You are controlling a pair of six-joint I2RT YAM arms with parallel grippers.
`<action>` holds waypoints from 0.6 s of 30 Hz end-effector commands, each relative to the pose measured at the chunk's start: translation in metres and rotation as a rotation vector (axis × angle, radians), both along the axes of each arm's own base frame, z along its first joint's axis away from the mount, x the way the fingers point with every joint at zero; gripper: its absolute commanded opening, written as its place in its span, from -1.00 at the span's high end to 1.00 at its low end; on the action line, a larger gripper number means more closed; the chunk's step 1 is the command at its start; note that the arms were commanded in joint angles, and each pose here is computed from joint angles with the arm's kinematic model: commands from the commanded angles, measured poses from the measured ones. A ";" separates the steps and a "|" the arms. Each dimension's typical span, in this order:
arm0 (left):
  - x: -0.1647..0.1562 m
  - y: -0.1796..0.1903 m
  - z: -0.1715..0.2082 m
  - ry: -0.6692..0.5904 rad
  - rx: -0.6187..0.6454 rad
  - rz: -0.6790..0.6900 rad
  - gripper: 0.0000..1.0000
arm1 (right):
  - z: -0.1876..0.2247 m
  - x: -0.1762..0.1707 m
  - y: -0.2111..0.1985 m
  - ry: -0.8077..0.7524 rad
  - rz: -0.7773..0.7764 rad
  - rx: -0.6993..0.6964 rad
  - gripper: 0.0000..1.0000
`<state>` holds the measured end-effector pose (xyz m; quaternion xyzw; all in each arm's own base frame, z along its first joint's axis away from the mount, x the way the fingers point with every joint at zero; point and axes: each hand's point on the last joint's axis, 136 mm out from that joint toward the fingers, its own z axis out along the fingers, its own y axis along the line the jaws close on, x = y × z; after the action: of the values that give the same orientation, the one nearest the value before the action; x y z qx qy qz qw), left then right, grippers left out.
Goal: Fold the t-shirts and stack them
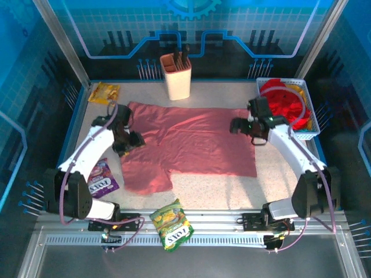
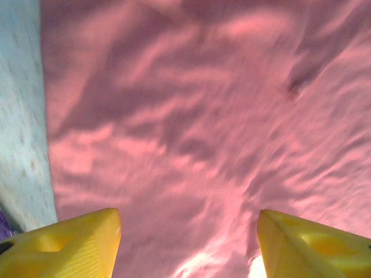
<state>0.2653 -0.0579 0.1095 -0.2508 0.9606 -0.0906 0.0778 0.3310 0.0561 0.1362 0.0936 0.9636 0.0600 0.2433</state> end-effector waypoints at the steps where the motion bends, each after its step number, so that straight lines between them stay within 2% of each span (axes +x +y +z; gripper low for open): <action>1: -0.029 -0.016 -0.008 0.030 -0.044 0.060 -0.29 | -0.026 -0.049 -0.010 0.108 -0.089 0.094 -0.99; 4: -0.059 -0.006 -0.018 0.091 0.046 0.093 -0.29 | -0.049 -0.084 -0.016 0.169 -0.171 0.129 -0.98; 7: -0.079 -0.004 -0.024 0.104 0.031 0.133 -0.29 | -0.062 -0.104 -0.017 0.199 -0.245 0.175 -0.86; 10: -0.098 -0.005 -0.027 0.112 0.007 0.162 -0.30 | -0.072 -0.121 -0.026 0.246 -0.317 0.148 -0.76; 15: -0.132 0.000 -0.040 0.182 0.005 0.200 -0.32 | -0.092 -0.134 -0.031 0.295 -0.384 0.155 -0.60; 18: -0.138 0.000 -0.048 0.191 0.003 0.215 -0.32 | -0.103 -0.132 -0.025 0.315 -0.396 0.194 -0.53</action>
<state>0.1437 -0.0588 0.0684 -0.3387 0.9383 -0.0661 0.0212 0.1988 0.0289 0.0415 0.2780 0.9526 0.0736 0.0990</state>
